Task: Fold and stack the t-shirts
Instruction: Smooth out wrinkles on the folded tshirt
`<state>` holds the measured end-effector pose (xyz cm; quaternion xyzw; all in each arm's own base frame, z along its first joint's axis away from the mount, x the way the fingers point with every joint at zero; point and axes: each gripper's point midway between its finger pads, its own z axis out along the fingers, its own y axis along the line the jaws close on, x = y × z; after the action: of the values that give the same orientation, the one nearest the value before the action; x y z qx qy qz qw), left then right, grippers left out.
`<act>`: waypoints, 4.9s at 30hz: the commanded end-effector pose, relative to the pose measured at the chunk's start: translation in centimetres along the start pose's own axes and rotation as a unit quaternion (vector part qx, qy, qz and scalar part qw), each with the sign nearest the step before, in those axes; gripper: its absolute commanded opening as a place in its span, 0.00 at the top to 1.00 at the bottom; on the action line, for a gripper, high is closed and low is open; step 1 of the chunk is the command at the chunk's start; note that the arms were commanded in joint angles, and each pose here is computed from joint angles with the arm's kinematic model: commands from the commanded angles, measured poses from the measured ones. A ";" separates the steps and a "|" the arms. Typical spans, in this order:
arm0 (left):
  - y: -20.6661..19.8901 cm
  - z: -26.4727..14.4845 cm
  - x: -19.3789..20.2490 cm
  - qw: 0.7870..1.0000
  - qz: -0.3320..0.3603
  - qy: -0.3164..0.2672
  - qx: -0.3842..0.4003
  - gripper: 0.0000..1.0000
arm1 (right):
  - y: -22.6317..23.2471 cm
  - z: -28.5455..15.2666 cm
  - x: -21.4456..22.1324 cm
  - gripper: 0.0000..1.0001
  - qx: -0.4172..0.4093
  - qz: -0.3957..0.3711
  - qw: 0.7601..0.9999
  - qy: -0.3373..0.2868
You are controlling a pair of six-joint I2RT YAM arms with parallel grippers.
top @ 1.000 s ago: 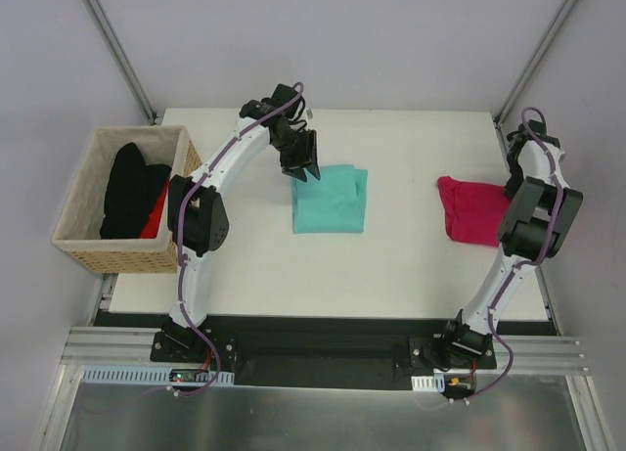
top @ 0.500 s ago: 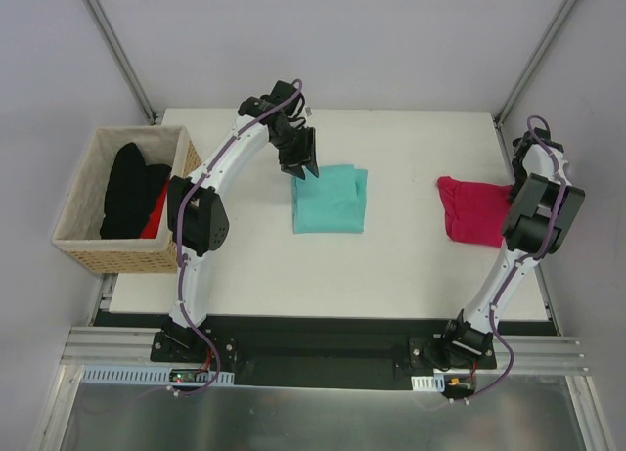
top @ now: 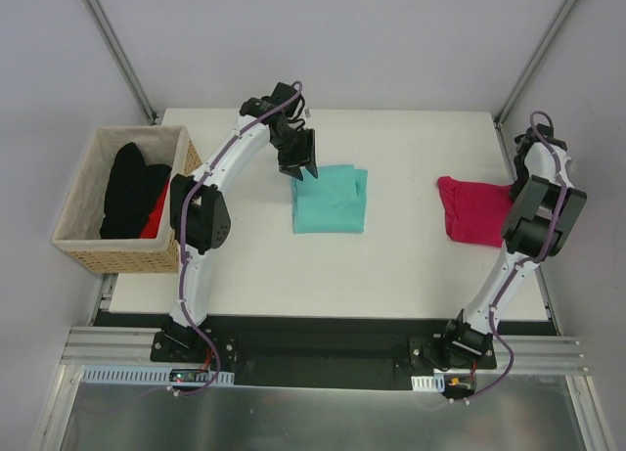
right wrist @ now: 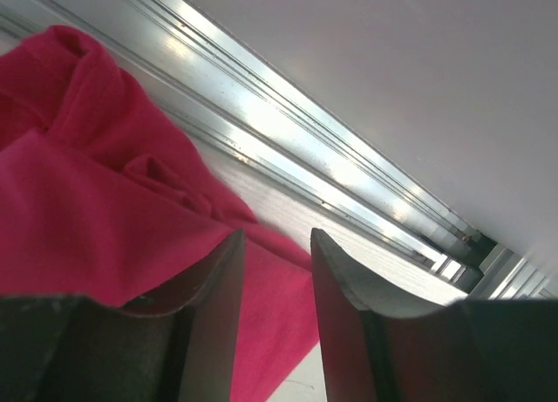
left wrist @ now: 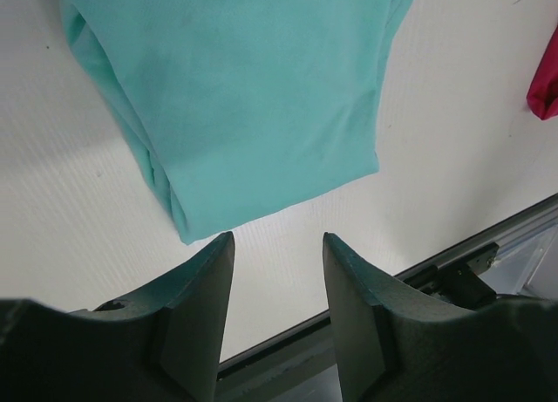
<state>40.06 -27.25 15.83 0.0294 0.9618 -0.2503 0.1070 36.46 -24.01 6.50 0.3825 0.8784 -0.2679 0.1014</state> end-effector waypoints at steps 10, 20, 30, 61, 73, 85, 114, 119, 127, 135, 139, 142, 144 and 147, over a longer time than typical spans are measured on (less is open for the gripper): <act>4.0 -0.1 -0.3 0.999 -0.016 0.001 -0.033 0.55 | 5.1 -13.9 -0.4 0.55 -0.080 -0.070 0.984 -0.145; 5.4 1.3 0.9 0.999 -0.024 0.021 -0.041 0.55 | 13.3 -16.9 5.4 0.28 -0.121 -0.190 0.962 -0.156; 7.3 3.4 1.9 0.997 -0.041 0.042 -0.052 0.55 | 18.1 -19.8 8.4 0.27 -0.136 -0.265 0.940 -0.166; 9.7 5.7 2.3 0.995 -0.057 0.066 -0.055 0.54 | 25.5 -27.6 19.8 0.36 -0.199 -0.374 0.881 -0.210; 9.5 7.1 2.1 0.994 -0.068 0.076 -0.038 0.55 | 26.4 -27.8 21.1 0.32 -0.229 -0.378 0.876 -0.191; 9.6 8.1 2.1 0.993 -0.074 0.083 -0.035 0.55 | 26.6 -27.0 21.8 0.32 -0.234 -0.385 0.874 -0.182; 9.0 7.2 2.1 0.994 -0.071 0.075 -0.032 0.56 | 27.5 -26.4 22.8 0.32 -0.247 -0.390 0.871 -0.169; 8.2 6.5 1.3 0.996 -0.064 0.060 -0.026 0.56 | 27.4 -26.9 22.4 0.32 -0.249 -0.387 0.870 -0.176; 7.9 5.5 1.2 0.997 -0.058 0.051 -0.028 0.55 | 27.5 -27.3 22.3 0.32 -0.253 -0.386 0.870 -0.174; 8.1 4.6 2.1 0.997 -0.056 0.042 -0.031 0.56 | 27.6 -26.9 23.0 0.32 -0.250 -0.391 0.870 -0.166; 7.8 4.0 2.2 0.998 -0.053 0.032 -0.028 0.56 | 27.5 -27.0 22.8 0.32 -0.251 -0.387 0.871 -0.170; 7.6 3.7 2.1 0.998 -0.051 0.028 -0.026 0.55 | 27.4 -27.2 22.9 0.33 -0.252 -0.387 0.870 -0.172; 7.5 3.7 2.1 0.998 -0.050 0.028 -0.023 0.56 | 27.4 -27.3 22.9 0.33 -0.253 -0.387 0.870 -0.173; 7.5 3.9 2.1 0.998 -0.051 0.030 -0.021 0.55 | 27.3 -27.3 22.9 0.33 -0.251 -0.387 0.870 -0.173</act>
<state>39.50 -22.31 6.12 -0.0151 0.9739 -0.2223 0.0435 41.14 20.23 8.04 -0.0834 0.9657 -0.1193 0.2152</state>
